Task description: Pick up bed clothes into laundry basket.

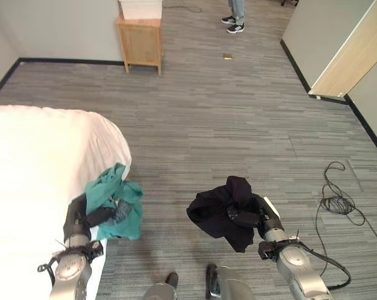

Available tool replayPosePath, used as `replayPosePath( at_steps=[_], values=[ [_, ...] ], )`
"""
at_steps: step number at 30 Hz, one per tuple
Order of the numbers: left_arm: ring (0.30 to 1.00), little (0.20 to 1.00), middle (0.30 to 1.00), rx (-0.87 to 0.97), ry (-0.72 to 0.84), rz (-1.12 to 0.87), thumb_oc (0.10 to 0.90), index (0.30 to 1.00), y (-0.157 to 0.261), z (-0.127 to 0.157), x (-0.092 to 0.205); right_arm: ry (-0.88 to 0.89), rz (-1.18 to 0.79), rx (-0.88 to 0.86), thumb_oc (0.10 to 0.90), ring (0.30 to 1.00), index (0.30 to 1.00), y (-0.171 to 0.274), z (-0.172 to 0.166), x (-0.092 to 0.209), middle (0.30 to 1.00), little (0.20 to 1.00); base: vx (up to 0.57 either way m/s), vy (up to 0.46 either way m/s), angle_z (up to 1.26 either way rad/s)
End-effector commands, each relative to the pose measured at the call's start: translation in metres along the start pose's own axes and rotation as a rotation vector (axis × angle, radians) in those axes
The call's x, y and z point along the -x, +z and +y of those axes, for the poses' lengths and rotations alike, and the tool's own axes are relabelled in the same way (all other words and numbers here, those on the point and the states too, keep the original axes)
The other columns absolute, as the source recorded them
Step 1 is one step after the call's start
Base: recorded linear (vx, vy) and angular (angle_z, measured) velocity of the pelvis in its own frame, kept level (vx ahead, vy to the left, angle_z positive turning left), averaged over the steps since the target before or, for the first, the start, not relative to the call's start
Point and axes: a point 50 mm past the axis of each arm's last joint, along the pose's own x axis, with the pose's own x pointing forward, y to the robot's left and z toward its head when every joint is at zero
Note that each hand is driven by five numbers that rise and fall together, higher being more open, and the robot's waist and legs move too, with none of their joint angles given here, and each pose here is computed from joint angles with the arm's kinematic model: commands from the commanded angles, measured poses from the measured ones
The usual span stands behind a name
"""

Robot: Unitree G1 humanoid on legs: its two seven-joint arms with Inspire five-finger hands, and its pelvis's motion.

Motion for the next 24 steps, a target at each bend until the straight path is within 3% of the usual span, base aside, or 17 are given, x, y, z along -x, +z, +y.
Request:
replayPosePath(
  at_steps=[1, 7, 12, 16, 24],
  values=[
    [0.3, 0.3, 0.3, -0.004, -0.088, -0.317, 0.4, 0.3, 0.063, -0.009, -0.009, -0.046, -0.293, -0.014, 0.4, 0.3, 0.3, 0.059, -0.012, -0.012, 0.3, 0.3, 0.76, -0.146, 0.55],
    [0.3, 0.3, 0.3, -0.005, -0.079, -0.248, 0.4, 0.3, 0.048, 0.001, 0.001, -0.074, -0.265, 0.004, 0.4, 0.3, 0.3, 0.053, -0.027, -0.008, 0.3, 0.3, 0.82, -0.249, 0.44],
    [0.3, 0.3, 0.3, -0.006, -0.079, -0.248, 0.4, 0.3, 0.048, 0.001, 0.001, -0.074, -0.266, 0.003, 0.4, 0.3, 0.3, 0.053, -0.027, -0.008, 0.3, 0.3, 0.12, -0.07, -0.12],
    [0.3, 0.3, 0.3, 0.024, -0.083, -0.245, 0.4, 0.3, 0.046, 0.002, 0.003, -0.102, -0.384, -0.001, 0.4, 0.3, 0.3, 0.091, -0.033, -0.026, 0.3, 0.3, 1.37, -0.239, -0.42],
    [0.3, 0.3, 0.3, 0.011, -0.041, -0.27, 0.4, 0.3, 0.05, 0.017, 0.011, 0.046, -0.349, -0.016, 0.4, 0.3, 0.3, 0.087, 0.005, -0.041, 0.3, 0.3, 0.88, 0.217, -0.62]
  ],
)
